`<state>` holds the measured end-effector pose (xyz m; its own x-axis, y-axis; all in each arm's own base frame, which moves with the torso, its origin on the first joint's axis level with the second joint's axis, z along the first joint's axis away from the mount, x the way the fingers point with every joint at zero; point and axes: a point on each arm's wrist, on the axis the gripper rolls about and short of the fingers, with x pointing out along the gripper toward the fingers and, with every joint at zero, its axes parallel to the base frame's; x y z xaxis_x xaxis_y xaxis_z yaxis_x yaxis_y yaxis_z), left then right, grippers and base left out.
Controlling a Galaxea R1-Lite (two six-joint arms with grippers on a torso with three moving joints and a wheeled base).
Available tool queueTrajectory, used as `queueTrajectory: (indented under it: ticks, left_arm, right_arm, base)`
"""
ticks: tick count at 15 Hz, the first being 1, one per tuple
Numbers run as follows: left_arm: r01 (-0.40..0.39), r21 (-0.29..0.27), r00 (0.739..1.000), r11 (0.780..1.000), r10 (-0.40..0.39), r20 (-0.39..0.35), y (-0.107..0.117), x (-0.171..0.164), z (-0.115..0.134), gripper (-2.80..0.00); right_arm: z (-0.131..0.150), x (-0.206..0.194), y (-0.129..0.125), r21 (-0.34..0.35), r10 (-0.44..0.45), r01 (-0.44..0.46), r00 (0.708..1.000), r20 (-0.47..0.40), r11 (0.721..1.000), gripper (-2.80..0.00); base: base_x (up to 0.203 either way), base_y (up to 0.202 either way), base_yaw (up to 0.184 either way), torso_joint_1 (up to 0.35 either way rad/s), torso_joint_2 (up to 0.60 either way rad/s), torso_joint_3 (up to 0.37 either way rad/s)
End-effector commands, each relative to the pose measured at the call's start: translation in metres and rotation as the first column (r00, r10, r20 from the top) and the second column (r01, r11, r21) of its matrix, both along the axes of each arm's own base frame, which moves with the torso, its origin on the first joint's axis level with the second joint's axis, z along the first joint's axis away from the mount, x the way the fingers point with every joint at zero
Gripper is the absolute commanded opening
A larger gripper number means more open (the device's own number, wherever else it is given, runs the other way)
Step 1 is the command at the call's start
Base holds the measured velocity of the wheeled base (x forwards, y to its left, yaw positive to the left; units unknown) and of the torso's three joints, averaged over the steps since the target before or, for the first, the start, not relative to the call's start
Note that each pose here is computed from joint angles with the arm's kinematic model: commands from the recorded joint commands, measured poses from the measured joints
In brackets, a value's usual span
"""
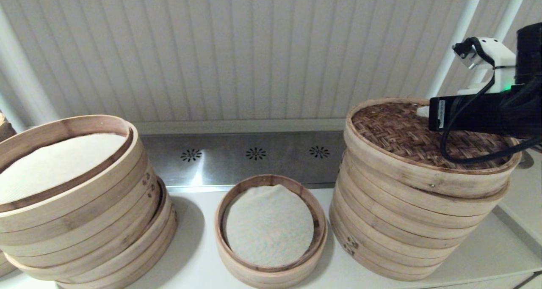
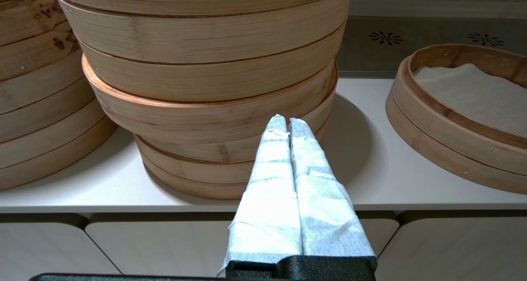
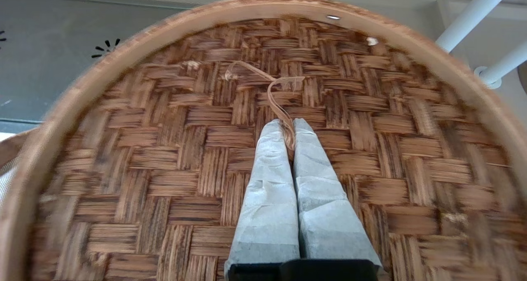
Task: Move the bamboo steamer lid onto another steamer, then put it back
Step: Put the steamer
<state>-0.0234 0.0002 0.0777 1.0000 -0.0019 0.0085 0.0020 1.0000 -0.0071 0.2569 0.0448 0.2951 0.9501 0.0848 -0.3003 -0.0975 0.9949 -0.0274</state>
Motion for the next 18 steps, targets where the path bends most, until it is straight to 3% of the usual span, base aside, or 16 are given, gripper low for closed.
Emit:
queueTrajectory:
  ticks: [1, 7, 18]
  left_arm:
    - [0.0, -0.001, 1.0, 1.0, 0.0, 0.001, 0.0, 0.0, 0.0, -2.8]
    - [0.0, -0.001, 1.0, 1.0, 0.0, 0.001, 0.0, 0.0, 0.0, -2.8]
    - [0.0, -0.001, 1.0, 1.0, 0.0, 0.001, 0.0, 0.0, 0.0, -2.8]
  right_arm:
    - [0.002, 0.002, -0.002, 0.001, -0.007, 0.007, 1.0, 0.007, 1.0, -2.8]
    - [-0.003, 0.002, -0.003, 0.033, -0.006, 0.006, 1.0, -0.016, 0.999, -2.8]
    - [-0.013, 0.003, -0.031, 0.071, -0.023, 0.027, 0.998, -0.054, 0.997, -2.8]
  base:
    - [0.0, 0.0, 0.0, 0.0, 0.0, 0.0]
    - [0.0, 0.0, 0.0, 0.0, 0.0, 0.0]
    - [0.0, 0.0, 0.0, 0.0, 0.0, 0.0]
